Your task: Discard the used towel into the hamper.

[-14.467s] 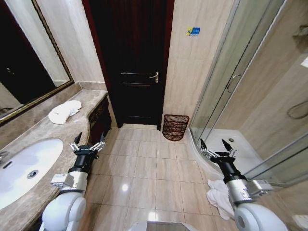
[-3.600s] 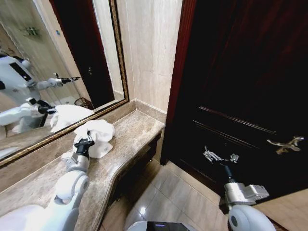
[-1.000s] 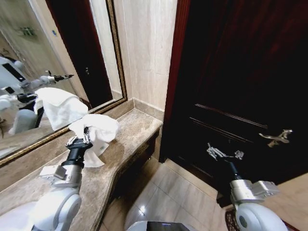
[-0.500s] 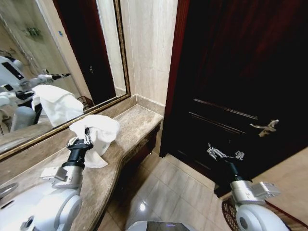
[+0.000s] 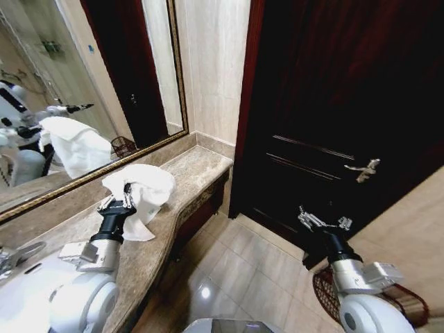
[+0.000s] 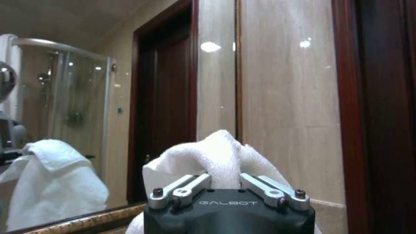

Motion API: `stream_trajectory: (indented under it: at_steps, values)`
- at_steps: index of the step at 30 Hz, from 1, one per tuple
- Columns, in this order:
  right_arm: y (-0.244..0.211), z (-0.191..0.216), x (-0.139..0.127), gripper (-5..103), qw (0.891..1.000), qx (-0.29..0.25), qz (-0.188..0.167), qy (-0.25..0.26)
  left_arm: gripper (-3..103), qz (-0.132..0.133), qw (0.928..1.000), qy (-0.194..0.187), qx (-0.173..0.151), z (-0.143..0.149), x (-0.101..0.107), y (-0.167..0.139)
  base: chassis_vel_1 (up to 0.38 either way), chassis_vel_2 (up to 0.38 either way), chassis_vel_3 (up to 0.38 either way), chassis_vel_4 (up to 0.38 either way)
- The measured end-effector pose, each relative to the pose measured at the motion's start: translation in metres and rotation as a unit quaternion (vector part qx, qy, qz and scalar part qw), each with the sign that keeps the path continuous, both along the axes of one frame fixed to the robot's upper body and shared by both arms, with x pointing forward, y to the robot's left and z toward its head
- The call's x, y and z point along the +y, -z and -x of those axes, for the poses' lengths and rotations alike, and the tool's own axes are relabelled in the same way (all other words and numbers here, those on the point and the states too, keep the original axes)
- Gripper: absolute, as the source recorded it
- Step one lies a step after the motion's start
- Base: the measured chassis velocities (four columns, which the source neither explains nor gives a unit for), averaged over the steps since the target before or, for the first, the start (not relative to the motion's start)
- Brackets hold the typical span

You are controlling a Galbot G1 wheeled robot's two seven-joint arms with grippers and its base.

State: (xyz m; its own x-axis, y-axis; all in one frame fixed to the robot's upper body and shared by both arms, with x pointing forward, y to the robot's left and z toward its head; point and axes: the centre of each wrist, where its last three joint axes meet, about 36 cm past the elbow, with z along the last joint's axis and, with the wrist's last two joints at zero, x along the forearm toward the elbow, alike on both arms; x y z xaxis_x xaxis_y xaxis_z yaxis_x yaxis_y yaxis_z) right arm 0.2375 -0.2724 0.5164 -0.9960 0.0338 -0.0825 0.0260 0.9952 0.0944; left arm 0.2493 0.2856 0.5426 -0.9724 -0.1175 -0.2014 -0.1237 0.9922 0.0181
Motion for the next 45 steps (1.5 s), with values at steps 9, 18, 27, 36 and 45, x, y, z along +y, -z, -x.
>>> stream_trajectory:
  at_steps: [9,18,27,36,45]
  values:
    - [0.0026,-0.0009,0.0008,100,1.0,-0.002,0.005,-0.005,2,0.0,1.0,0.005,-0.005,0.0001,-0.0002,0.0002,-0.027,-0.106,-0.106,-0.021]
    - [0.003,-0.0012,0.001,100,1.0,-0.004,0.005,-0.006,2,-0.002,0.9999,0.01,-0.007,0.0004,-0.0006,0.0007,-0.104,-0.093,-0.091,-0.109]
    - [0.0051,-0.0013,0.0007,100,1.0,-0.004,0.004,-0.004,2,-0.001,0.9997,0.021,-0.011,0.0005,-0.0015,0.0012,-0.13,-0.137,-0.13,-0.123]
    - [0.0047,-0.0025,0.0018,100,1.0,-0.003,0.003,-0.006,2,0.0,0.9996,0.024,-0.016,0.0007,-0.0014,0.0014,-0.131,-0.123,-0.115,-0.128]
    - [0.0067,-0.0021,0.0018,100,1.0,0.0,0.005,-0.007,2,0.002,0.9995,0.029,-0.015,0.0003,-0.0017,0.0029,-0.122,-0.136,-0.126,-0.128]
